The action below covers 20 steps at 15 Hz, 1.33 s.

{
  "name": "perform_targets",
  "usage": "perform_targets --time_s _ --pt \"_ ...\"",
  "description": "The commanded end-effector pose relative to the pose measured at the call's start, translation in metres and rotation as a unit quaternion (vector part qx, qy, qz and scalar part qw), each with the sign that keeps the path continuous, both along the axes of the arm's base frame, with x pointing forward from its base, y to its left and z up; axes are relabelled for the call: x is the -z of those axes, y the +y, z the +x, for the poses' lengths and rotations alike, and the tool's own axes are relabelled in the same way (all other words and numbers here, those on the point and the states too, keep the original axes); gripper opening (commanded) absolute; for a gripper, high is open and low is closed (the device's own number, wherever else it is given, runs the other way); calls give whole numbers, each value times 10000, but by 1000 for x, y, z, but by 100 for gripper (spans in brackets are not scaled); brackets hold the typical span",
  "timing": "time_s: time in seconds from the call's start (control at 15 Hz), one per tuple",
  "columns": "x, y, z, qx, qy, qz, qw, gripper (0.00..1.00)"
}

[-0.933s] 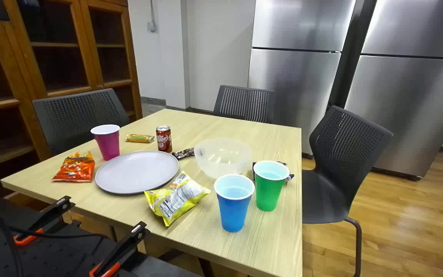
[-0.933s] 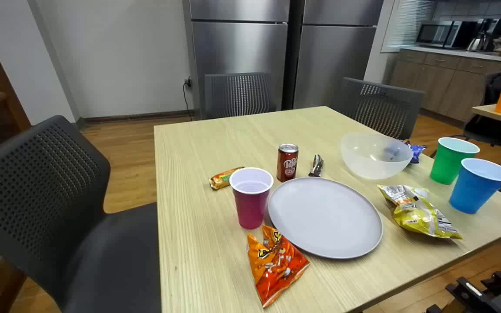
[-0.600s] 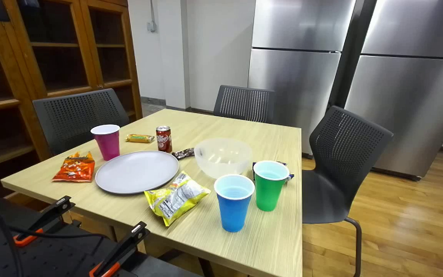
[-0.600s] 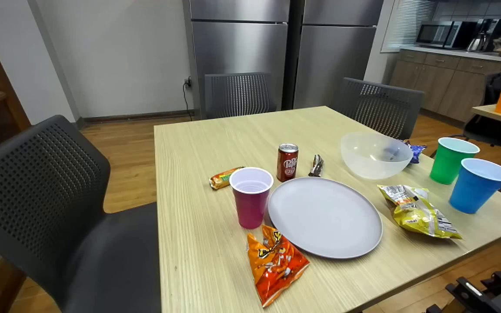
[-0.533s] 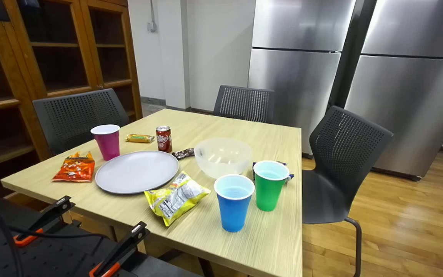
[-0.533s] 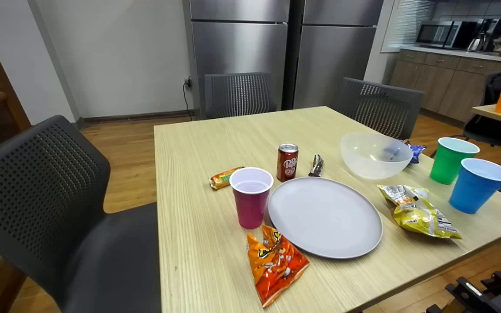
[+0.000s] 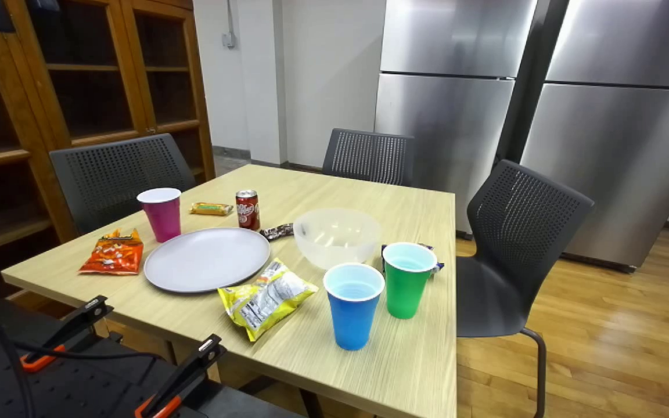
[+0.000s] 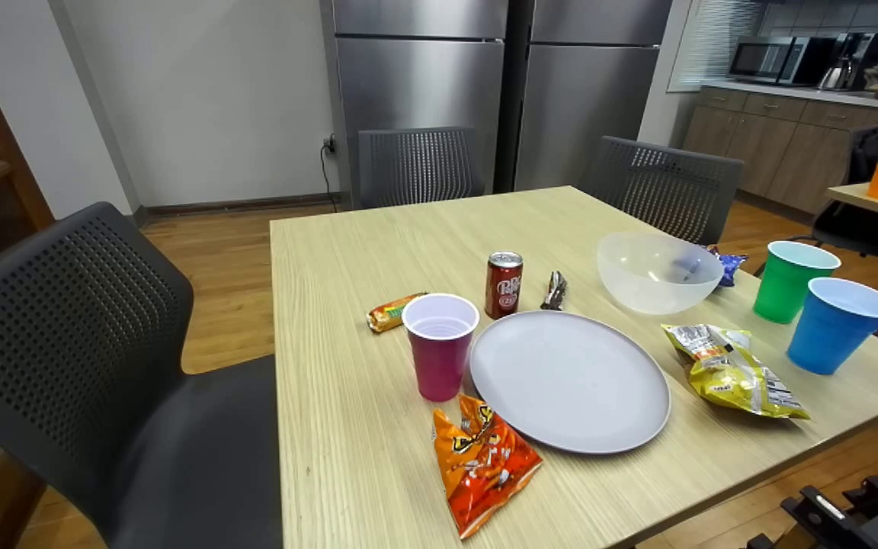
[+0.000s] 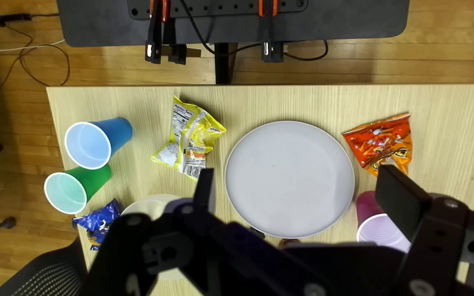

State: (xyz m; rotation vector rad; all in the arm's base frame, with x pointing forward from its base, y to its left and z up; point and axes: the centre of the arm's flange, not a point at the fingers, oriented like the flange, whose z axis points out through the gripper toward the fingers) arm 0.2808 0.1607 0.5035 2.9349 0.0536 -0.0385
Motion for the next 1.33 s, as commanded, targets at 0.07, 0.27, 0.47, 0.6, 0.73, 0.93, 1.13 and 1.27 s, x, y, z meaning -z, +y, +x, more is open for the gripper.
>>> perform_targets --time_s 0.07,0.27,0.47,0.6,0.73,0.93,1.13,1.27 --pt "5 4 7 29 -40 -57 10000 100" --pt "13 9 18 10 -94 -88 9999 100" --pt "20 10 32 -34 -168 -14 9999 100" --pt "25 10 43 -111 -185 76 9997 100" --pt "31 10 55 -175 -219 115 9995 100" --pt "43 9 73 -203 -283 157 9993 100" --pt "56 9 91 -228 -249 260 9991 100" --pt "65 10 100 -235 -199 313 9990 100"
